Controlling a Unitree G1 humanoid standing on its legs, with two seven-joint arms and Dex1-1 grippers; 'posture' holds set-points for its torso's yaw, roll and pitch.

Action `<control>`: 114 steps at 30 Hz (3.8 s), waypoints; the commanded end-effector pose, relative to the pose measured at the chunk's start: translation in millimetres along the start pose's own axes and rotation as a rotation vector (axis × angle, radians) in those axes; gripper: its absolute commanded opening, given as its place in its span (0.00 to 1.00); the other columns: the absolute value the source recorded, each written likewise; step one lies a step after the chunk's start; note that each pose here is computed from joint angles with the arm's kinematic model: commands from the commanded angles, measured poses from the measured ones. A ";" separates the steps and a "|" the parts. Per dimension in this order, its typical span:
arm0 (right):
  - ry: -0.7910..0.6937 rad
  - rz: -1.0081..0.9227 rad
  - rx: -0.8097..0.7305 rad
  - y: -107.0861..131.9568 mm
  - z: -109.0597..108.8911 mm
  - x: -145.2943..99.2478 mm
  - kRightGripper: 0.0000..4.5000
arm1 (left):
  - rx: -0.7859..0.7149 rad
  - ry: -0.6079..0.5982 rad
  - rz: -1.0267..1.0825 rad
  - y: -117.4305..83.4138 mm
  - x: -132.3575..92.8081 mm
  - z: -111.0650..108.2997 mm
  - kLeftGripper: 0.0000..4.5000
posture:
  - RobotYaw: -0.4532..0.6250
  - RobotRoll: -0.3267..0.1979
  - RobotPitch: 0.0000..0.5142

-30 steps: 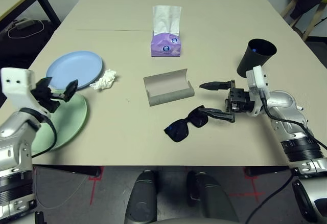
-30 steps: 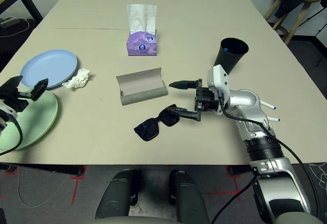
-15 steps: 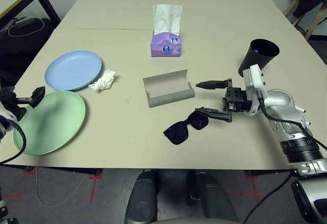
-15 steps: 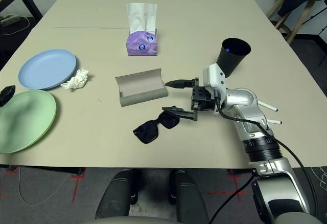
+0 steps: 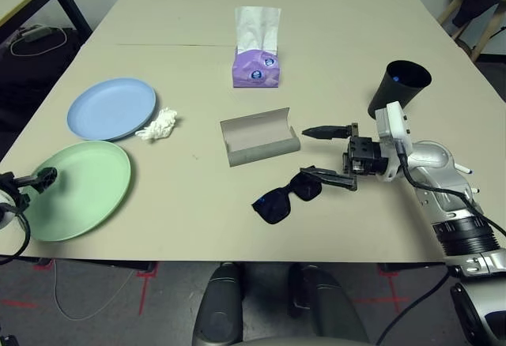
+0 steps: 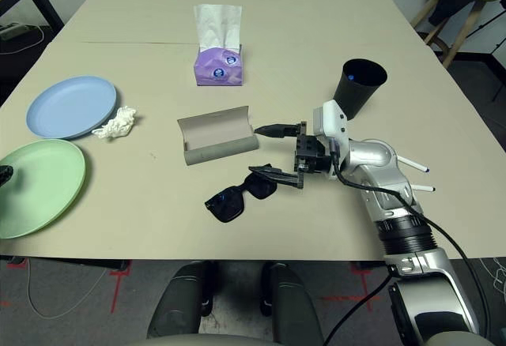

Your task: Organize and tidy the items on the table.

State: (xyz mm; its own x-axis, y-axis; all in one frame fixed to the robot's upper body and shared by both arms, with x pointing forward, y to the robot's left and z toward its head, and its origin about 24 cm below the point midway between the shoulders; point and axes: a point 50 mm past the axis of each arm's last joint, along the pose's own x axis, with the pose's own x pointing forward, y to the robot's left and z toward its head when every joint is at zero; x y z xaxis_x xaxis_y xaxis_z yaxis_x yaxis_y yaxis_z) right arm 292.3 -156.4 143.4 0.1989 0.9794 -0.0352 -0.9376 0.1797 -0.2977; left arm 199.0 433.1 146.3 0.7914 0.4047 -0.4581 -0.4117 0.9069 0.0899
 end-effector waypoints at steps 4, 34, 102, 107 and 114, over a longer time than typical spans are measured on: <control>0.001 0.007 -0.002 4.4 -1.8 2.3 1.00 | -0.014 0.035 0.017 11.1 -2.8 -5.6 0.68 | 0.61 0.62 0.30; 0.012 -0.019 -0.031 -2.2 3.0 5.5 1.00 | -0.084 -0.006 -0.209 6.2 -45.5 13.2 0.00 | 0.61 0.62 0.29; -0.106 -0.237 0.042 -8.1 9.6 22.9 1.00 | 0.121 -0.172 -0.397 -141.1 42.5 69.8 0.99 | 0.59 0.62 0.29; -0.102 -0.239 0.041 -8.5 8.5 21.9 1.00 | 0.201 -0.168 -0.541 -151.3 38.5 68.7 0.99 | 0.59 0.62 0.29; -0.100 -0.243 0.036 -8.8 10.6 21.6 1.00 | 0.157 -0.055 -0.620 -158.7 36.8 65.7 0.99 | 0.58 0.62 0.28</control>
State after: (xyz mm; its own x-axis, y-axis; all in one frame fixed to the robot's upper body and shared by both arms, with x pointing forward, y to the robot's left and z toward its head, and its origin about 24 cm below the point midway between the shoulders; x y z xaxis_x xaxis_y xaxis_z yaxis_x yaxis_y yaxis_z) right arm 303.2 -133.6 154.8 0.3892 0.9118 0.1305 -0.8783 0.4101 -0.2459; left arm 323.9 311.8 173.8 0.8994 -0.1937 -0.3919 0.1938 0.9802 -0.0397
